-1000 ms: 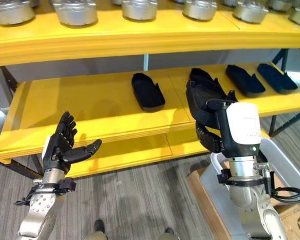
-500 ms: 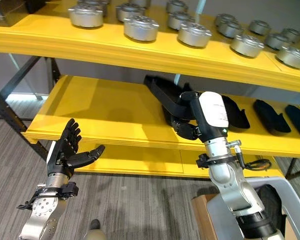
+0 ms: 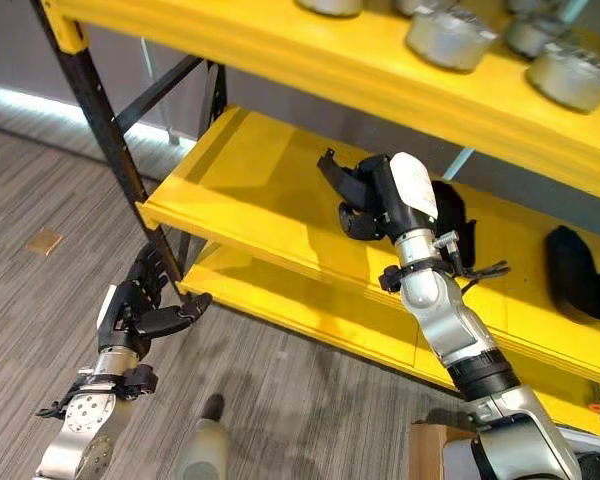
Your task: Move parts from the plastic box to the shelf.
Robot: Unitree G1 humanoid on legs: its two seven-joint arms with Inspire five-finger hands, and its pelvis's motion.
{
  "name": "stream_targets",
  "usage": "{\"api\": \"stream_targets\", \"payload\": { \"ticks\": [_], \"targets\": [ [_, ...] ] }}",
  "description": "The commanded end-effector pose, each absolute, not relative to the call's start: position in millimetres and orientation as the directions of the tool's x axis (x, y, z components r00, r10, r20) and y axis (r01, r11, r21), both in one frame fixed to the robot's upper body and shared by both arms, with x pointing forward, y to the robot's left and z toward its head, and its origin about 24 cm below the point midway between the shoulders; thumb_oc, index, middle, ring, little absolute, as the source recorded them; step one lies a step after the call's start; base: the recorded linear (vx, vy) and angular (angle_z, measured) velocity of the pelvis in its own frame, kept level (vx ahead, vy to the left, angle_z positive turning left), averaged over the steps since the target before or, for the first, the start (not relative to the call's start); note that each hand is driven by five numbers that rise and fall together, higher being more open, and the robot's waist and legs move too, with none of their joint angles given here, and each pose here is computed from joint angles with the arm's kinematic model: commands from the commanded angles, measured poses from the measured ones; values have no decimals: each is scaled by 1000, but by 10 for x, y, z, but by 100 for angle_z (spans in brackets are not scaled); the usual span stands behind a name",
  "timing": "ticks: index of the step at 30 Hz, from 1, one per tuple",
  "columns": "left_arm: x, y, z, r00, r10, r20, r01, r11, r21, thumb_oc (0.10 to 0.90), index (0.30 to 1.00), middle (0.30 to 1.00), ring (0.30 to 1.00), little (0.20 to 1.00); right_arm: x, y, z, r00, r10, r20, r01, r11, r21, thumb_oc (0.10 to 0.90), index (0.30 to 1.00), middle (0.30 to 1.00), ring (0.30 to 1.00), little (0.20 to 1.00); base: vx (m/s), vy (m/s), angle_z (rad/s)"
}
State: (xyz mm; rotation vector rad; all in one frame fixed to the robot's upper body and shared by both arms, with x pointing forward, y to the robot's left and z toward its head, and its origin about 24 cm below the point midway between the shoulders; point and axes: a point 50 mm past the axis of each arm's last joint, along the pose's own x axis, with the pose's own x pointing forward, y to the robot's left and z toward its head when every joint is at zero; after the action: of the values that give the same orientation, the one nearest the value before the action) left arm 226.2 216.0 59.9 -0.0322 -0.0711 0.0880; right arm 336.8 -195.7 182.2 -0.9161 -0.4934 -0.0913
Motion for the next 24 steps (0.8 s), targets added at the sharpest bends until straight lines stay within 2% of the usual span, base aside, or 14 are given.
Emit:
{"api": "stream_targets", "payload": {
  "ticks": [1,10,15,24],
  "targets": [
    [2388,2106,1202,933,0,361,11,1000,-28,900,1000,1000,1000,1000,3409,-1852,2694,677,116,727,504,646,-573,400,300,300,300,300,-8,13,18],
    [2411,2074,1281,920,-26,391,43,998,-36,900,1000,1000,1000,1000,3622,-1849,2809,709,83,701,512,623,-592,400,300,300,300,300,-1,8,9],
    [2415,2069,1305,916,-35,399,56,998,-41,900,1000,1000,1000,1000,3799,-2001,2759,769,-5,639,516,594,-617,400,300,300,300,300,-22,8,4],
    [2427,2087,1323,913,-23,408,46,998,-46,900,1000,1000,1000,1000,3907,-2230,2891,774,-134,619,568,579,-585,400,300,300,300,300,-43,18,2]
  ]
}}
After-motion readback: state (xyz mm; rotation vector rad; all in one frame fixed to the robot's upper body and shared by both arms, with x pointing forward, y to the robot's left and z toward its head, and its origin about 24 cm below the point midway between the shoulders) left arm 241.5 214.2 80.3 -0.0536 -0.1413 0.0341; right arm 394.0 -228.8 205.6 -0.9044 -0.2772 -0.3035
